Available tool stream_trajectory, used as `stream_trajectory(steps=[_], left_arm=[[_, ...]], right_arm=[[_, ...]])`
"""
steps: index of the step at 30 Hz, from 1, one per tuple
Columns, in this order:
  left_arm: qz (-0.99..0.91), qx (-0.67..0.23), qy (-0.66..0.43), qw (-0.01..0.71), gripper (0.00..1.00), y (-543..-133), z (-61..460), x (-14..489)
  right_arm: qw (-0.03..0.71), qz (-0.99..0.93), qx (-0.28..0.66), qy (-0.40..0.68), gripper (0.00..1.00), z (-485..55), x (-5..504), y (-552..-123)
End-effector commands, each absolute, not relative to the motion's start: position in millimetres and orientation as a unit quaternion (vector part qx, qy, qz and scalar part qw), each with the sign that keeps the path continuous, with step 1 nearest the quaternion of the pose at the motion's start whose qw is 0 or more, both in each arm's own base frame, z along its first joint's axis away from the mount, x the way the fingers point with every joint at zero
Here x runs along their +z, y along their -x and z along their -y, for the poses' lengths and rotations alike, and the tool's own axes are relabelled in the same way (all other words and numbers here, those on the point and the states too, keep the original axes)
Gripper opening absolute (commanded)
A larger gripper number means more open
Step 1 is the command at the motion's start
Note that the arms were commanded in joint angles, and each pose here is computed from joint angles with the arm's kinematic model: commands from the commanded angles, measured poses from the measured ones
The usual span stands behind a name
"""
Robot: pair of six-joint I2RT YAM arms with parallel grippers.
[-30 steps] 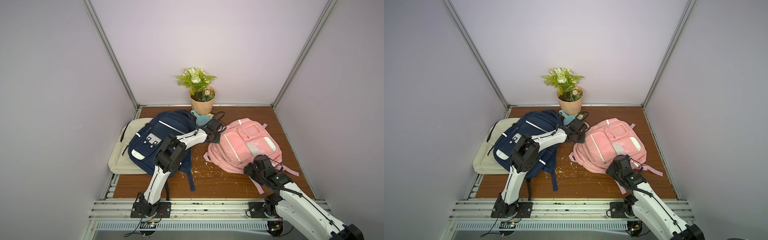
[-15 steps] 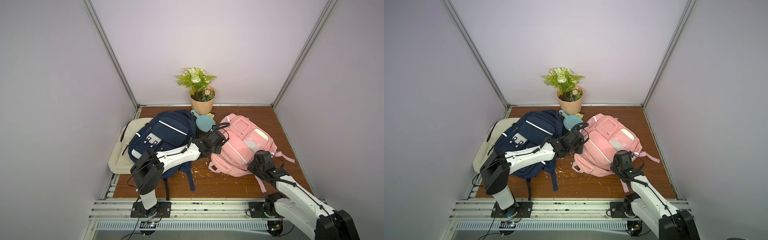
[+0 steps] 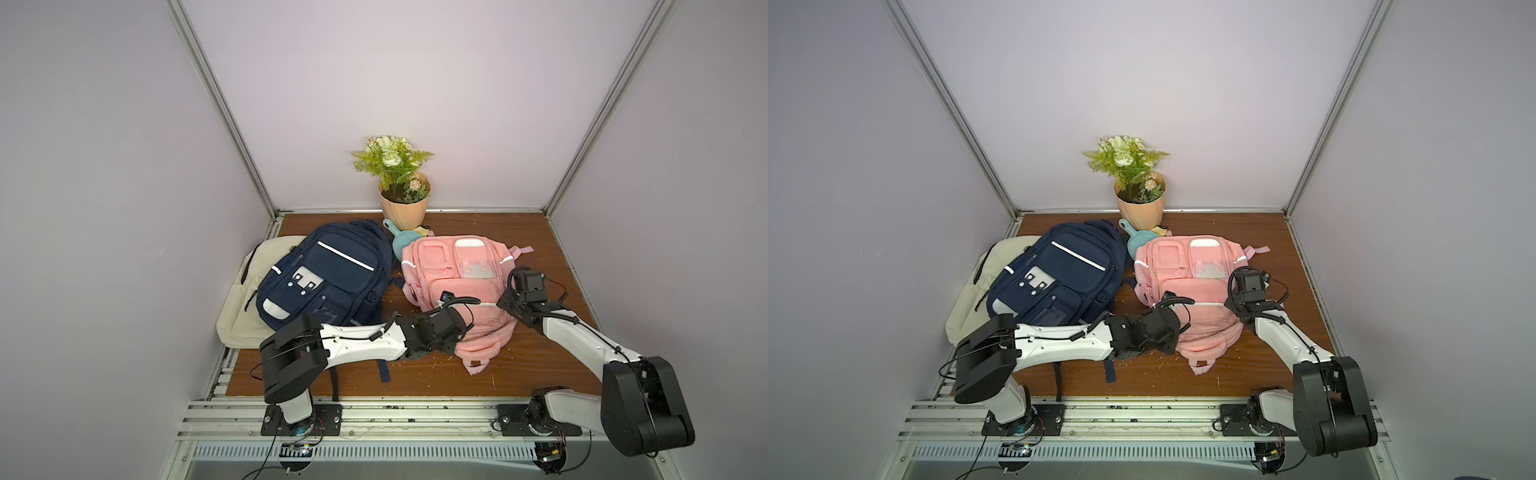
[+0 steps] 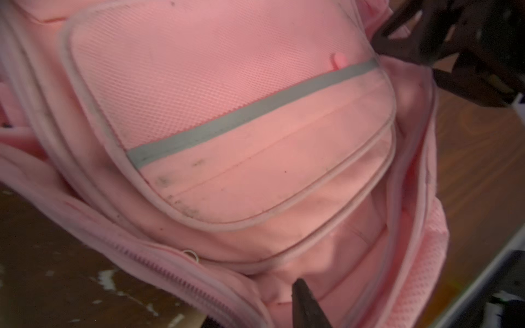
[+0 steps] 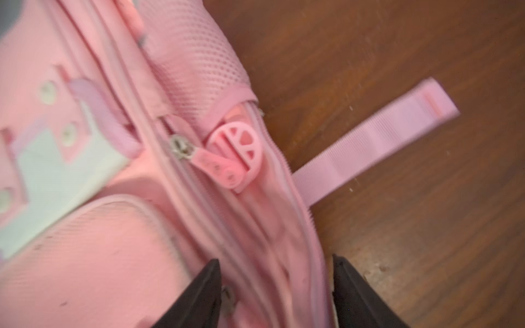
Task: Zip up the backpack
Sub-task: Adjust the backpack at the center of the board.
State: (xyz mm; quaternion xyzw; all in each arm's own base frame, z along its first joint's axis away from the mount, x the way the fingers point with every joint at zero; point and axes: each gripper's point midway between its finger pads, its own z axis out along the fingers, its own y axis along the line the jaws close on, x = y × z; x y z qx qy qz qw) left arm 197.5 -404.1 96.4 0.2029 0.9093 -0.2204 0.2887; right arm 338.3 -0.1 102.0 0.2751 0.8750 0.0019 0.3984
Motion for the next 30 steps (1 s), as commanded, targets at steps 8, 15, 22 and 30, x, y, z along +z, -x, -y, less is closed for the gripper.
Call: stream_trajectory(steps=[8, 15, 22, 30], left_arm=[[-0.913, -0.210, -0.090, 0.338, 0.80, -274.4, 351.6, 150.0], [-0.932, -0.183, -0.010, 0.312, 0.82, -354.3, 298.7, 123.2], [-0.944, -0.150, -0.004, 0.294, 0.82, -398.5, 289.7, 84.5], [-0.945, -0.167, -0.022, 0.281, 0.54, -411.6, 308.1, 58.9]], right_arm=[[0.411, -0.879, 0.062, -0.234, 0.74, -17.6, 128.3, -308.5], [0.375, -0.890, 0.093, -0.241, 0.75, -29.5, 104.2, -274.7], [0.355, -0.895, 0.092, -0.255, 0.75, -27.4, 84.0, -256.6], [0.335, -0.893, 0.176, -0.243, 0.67, -56.4, 61.7, -257.0]])
